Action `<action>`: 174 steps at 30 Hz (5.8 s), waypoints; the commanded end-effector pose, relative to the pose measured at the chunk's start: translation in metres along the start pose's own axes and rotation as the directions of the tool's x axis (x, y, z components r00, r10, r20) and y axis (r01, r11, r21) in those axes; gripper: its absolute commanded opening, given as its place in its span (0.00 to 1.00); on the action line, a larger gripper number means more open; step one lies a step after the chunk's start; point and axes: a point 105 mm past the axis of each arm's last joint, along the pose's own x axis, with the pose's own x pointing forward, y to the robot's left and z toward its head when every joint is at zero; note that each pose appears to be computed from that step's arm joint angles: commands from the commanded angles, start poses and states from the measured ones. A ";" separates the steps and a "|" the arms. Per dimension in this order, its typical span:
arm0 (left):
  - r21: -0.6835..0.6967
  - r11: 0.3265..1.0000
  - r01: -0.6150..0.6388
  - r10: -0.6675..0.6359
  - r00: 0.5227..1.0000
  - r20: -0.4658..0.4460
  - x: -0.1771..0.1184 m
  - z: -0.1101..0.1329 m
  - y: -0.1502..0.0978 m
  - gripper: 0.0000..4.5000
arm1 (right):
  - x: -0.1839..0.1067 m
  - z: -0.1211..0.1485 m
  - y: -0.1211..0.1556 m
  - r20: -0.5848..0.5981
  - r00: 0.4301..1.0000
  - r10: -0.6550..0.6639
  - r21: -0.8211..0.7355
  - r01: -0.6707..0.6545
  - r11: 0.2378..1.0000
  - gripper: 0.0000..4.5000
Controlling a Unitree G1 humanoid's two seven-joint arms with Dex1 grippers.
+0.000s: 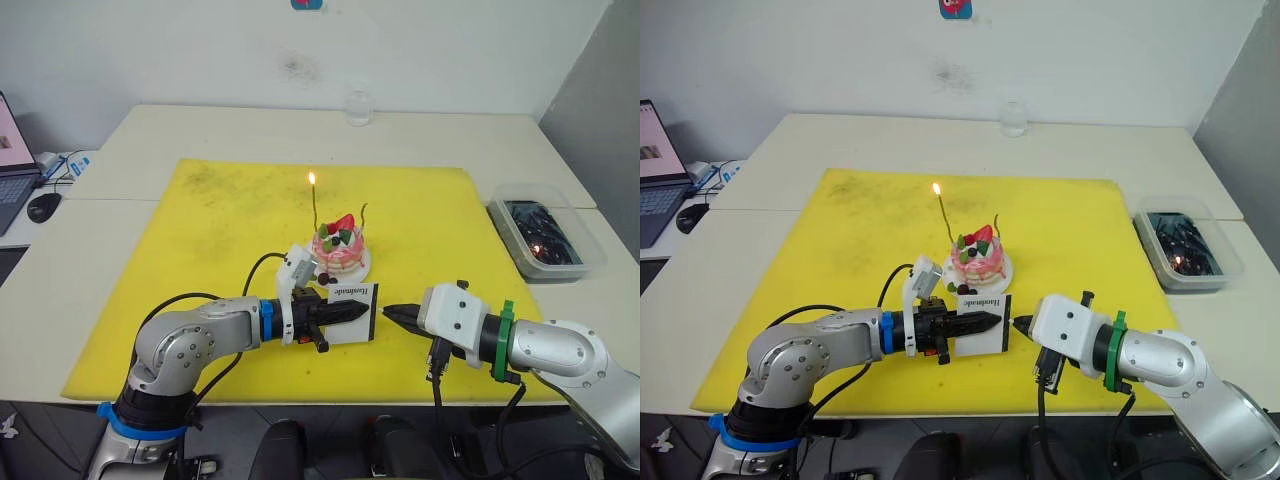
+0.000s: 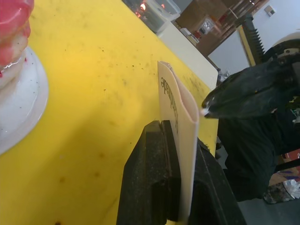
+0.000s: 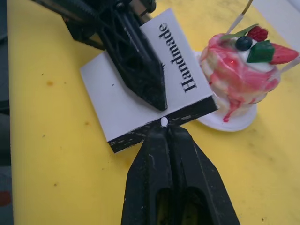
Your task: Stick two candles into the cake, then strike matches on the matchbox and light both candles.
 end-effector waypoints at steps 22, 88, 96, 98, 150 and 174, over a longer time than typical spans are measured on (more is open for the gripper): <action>0.024 0.998 0.066 -0.066 0.998 0.002 -0.002 0.009 -0.005 0.00 | 0.002 0.003 -0.005 0.011 1.000 0.020 -0.098 -0.018 0.995 0.01; 0.070 0.998 -0.009 0.013 0.999 -0.049 -0.069 0.012 -0.018 0.00 | 0.003 0.056 -0.084 0.187 0.977 -0.105 -0.205 0.143 0.968 0.01; 0.085 0.996 0.020 -0.016 0.999 -0.049 -0.063 0.011 -0.017 0.00 | 0.016 0.069 -0.103 0.229 0.958 -0.170 -0.210 0.219 0.953 0.01; 0.089 0.996 0.026 -0.022 0.999 -0.050 -0.061 0.011 -0.017 0.00 | 0.019 0.069 -0.105 0.230 0.956 -0.181 -0.213 0.231 0.949 0.01; 0.115 0.992 0.055 -0.050 0.998 -0.043 -0.050 0.017 -0.020 0.00 | 0.022 0.058 -0.109 0.203 0.954 -0.221 -0.200 0.261 0.944 0.01; 0.109 0.992 0.064 -0.059 0.997 -0.045 -0.047 0.014 -0.017 0.00 | 0.020 0.058 -0.107 0.200 0.956 -0.214 -0.202 0.253 0.946 0.01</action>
